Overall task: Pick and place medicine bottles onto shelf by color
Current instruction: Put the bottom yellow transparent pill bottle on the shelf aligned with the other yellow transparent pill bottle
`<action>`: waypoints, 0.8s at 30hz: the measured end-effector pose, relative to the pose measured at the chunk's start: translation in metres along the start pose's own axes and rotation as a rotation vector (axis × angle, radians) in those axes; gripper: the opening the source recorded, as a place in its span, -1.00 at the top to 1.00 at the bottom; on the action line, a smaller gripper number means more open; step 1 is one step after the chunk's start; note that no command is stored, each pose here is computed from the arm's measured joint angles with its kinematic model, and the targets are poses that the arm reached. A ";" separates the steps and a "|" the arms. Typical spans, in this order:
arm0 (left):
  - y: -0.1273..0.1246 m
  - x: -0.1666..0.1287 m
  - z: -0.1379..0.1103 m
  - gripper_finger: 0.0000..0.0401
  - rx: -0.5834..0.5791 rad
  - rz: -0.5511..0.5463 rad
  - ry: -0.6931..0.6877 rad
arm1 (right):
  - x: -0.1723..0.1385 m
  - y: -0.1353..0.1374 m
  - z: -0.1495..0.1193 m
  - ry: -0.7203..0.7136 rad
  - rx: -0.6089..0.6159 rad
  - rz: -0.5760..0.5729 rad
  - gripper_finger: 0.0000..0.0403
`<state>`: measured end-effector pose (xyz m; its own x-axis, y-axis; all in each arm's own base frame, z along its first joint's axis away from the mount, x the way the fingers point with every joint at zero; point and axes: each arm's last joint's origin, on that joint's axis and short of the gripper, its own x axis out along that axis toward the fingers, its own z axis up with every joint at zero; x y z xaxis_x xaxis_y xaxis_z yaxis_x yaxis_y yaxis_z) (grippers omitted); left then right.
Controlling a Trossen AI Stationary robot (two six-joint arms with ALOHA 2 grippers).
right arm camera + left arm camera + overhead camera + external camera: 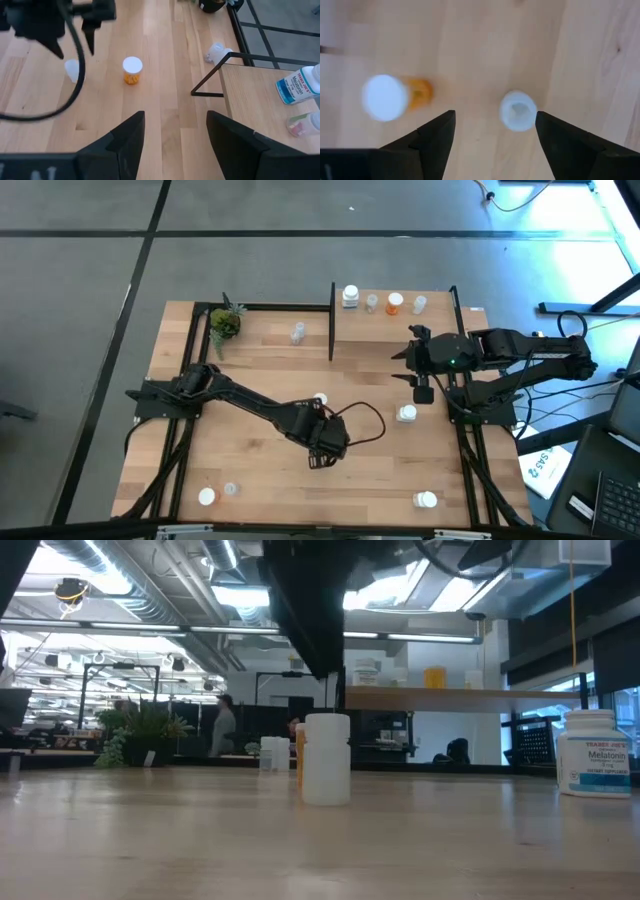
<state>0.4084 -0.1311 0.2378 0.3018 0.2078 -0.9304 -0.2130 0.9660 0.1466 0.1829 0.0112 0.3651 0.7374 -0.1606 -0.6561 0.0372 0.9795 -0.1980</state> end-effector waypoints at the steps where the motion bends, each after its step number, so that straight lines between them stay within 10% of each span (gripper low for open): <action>1: 0.002 -0.006 -0.001 -0.34 0.002 0.013 -0.005 | 0.000 0.000 0.000 -0.001 0.000 0.000 -0.06; 24: 0.013 -0.114 -0.066 -0.34 -0.142 0.295 -0.096 | 0.000 0.000 0.001 -0.006 0.001 0.000 -0.06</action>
<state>0.3101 -0.1526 0.3232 0.2929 0.4957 -0.8176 -0.4293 0.8323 0.3508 0.1836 0.0113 0.3655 0.7414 -0.1602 -0.6517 0.0384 0.9796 -0.1972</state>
